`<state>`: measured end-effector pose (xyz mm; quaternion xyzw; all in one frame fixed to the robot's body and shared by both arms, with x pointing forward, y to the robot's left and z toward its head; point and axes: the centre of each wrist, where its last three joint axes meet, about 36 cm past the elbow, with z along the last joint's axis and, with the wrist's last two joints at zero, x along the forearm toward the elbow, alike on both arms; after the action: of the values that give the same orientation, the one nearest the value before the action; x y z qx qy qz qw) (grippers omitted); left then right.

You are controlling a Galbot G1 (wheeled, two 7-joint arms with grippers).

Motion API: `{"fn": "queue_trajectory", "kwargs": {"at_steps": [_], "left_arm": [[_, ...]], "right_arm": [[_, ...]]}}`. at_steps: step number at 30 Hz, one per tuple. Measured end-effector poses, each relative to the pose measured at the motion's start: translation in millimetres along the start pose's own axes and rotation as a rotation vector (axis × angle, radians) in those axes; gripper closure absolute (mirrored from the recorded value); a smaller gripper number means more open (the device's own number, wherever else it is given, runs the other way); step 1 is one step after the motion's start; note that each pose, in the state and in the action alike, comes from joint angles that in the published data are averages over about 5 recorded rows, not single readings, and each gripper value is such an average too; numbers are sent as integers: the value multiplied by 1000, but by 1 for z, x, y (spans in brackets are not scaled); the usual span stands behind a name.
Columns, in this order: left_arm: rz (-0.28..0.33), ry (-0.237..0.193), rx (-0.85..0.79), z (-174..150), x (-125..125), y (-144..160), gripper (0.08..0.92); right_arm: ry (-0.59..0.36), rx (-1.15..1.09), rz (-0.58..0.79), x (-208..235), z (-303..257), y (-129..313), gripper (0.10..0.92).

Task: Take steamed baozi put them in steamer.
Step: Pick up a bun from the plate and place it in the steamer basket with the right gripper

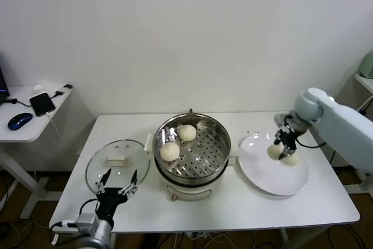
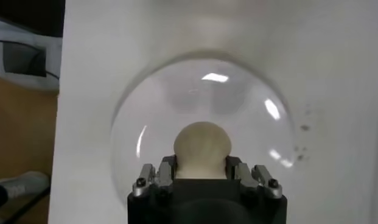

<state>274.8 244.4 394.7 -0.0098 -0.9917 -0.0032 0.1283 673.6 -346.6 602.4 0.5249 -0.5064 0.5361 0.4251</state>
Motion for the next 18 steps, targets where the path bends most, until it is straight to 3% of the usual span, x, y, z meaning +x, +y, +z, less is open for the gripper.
{"fn": "queue_trajectory", "kwargs": {"at_steps": [9,18], "left_arm": [[-18,-14,-21,-3,4,2,177],[-20,-26,-17,-3,1,-2,177]], "right_arm": [[-75,142,45,84,-94,-56,488],[-166,517,20,94,-190,-68,488]]}}
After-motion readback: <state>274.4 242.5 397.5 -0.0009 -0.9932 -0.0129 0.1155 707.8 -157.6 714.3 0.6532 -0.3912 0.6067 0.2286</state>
